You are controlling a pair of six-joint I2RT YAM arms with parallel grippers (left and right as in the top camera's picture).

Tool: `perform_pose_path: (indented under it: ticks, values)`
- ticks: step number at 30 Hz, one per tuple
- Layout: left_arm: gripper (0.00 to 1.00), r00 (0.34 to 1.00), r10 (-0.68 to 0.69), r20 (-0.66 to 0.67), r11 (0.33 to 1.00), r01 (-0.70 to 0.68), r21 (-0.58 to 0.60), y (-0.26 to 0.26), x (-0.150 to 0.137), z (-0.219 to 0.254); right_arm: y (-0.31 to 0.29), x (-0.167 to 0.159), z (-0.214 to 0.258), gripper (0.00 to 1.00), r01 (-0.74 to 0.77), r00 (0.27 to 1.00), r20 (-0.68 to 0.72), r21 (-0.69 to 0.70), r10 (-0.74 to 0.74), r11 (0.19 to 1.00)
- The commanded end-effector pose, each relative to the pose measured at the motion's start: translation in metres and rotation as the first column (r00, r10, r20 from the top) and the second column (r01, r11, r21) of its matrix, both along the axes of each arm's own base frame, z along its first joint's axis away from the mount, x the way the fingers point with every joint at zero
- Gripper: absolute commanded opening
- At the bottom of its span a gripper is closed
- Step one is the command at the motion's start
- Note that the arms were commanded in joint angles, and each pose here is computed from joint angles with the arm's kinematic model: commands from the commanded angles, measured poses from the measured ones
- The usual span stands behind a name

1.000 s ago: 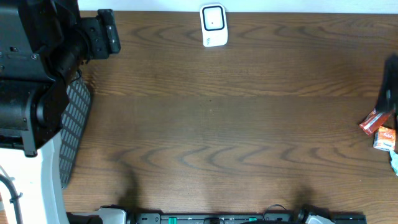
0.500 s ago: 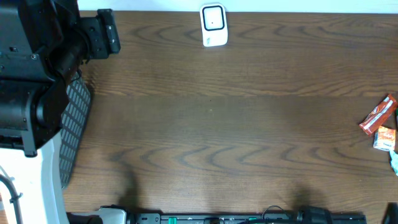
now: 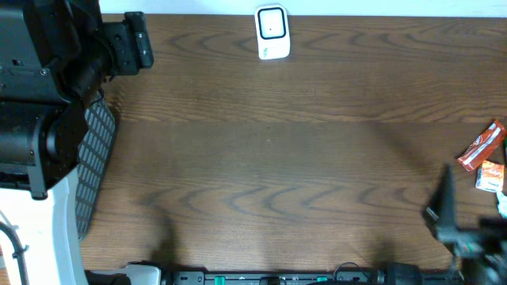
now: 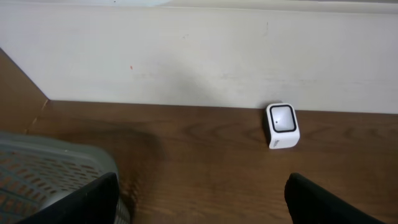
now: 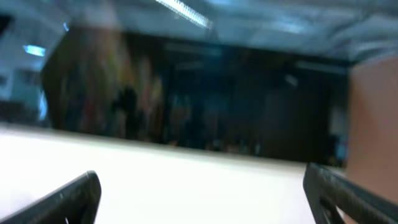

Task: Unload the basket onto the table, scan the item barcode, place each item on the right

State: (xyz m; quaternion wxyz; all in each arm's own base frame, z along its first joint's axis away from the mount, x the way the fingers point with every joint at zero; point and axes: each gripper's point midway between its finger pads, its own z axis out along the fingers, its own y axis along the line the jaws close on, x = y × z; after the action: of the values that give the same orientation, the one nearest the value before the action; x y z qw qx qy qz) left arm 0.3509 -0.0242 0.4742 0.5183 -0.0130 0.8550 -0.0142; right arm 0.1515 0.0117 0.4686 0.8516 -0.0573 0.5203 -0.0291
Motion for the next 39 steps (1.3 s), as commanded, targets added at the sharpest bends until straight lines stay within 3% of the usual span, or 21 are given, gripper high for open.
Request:
perform_pose_path:
  ticks: [1,13,20,26,34,39]
  values:
    - [0.85,1.0,0.01,0.006,1.0,-0.01,0.017,0.004,-0.002,0.002,0.019,0.022,-0.045,0.99,-0.106,0.994,-0.004,-0.061,0.106,0.992]
    - [0.85,1.0,0.01,0.006,1.0,-0.01,0.017,0.004,-0.002,0.002,0.016,0.05,-0.138,0.99,-0.118,0.993,-0.037,-0.026,0.117,0.993]
    - [0.85,1.0,0.009,0.006,1.0,-0.01,0.017,0.004,-0.002,0.002,0.006,0.078,-0.204,0.99,-0.074,0.978,-0.195,0.025,0.078,0.997]
    - [0.85,1.0,0.009,0.006,1.0,-0.01,0.017,0.004,-0.002,0.002,0.004,0.091,-0.264,0.99,-0.06,0.923,-0.377,0.052,0.076,0.997]
    - [0.85,1.0,0.01,0.006,1.0,-0.01,0.017,0.004,-0.002,0.002,0.004,0.09,-0.309,0.99,-0.049,0.838,-0.54,0.075,0.082,0.996]
    - [0.85,1.0,0.01,0.006,1.0,-0.01,0.017,0.004,-0.002,0.002,0.004,0.09,-0.311,0.99,-0.048,0.833,-0.548,0.076,0.082,0.996]
